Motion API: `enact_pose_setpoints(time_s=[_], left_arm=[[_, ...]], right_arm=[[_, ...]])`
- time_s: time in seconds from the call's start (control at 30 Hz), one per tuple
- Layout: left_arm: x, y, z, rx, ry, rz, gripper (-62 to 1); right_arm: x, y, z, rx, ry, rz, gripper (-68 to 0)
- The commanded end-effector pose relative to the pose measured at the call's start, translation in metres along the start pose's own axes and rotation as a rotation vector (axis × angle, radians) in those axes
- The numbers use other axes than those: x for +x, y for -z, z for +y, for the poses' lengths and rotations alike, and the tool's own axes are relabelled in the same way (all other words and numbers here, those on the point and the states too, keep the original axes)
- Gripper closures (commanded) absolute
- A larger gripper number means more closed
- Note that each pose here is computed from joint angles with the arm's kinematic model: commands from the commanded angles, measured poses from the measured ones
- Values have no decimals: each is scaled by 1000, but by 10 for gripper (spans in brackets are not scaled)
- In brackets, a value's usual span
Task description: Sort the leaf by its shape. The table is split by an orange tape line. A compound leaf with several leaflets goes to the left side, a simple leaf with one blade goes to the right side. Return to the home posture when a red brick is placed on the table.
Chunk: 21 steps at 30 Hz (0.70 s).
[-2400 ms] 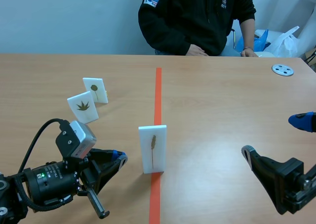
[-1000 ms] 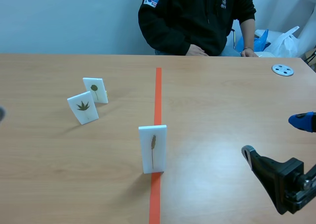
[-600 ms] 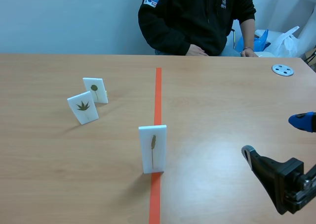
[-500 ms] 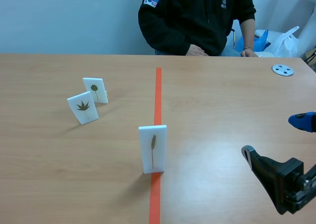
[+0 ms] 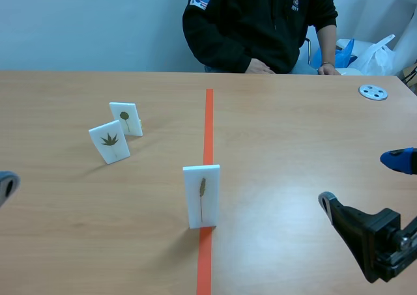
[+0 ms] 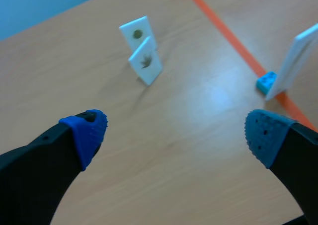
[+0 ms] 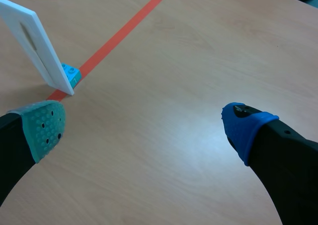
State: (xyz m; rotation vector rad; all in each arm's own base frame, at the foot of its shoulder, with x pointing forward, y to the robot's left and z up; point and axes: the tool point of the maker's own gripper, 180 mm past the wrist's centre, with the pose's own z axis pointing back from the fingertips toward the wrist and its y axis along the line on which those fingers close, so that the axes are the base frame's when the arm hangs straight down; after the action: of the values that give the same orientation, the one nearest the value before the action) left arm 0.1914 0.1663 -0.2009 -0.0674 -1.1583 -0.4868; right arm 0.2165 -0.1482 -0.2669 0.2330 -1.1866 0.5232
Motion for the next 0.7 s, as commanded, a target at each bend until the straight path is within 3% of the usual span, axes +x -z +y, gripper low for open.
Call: enact_pose_setpoints(time_s=[0.0,0.23,0.43,0.67], left_arm=[[7,2,-3,-23,8,-25,-623],[14,4,-7,-71,53,-43,-623],[18,8,-30,-189,84,-60,-623],[2,24,-40,-258,48,-55,-623]], right_arm=[[13,2,-1,-2,-9,-40,-659],[13,2,-1,-2,-9,-40,-659],[13,2,-1,-2,-9,-40,-659],[13,2,-1,-3,-9,-40,-659]])
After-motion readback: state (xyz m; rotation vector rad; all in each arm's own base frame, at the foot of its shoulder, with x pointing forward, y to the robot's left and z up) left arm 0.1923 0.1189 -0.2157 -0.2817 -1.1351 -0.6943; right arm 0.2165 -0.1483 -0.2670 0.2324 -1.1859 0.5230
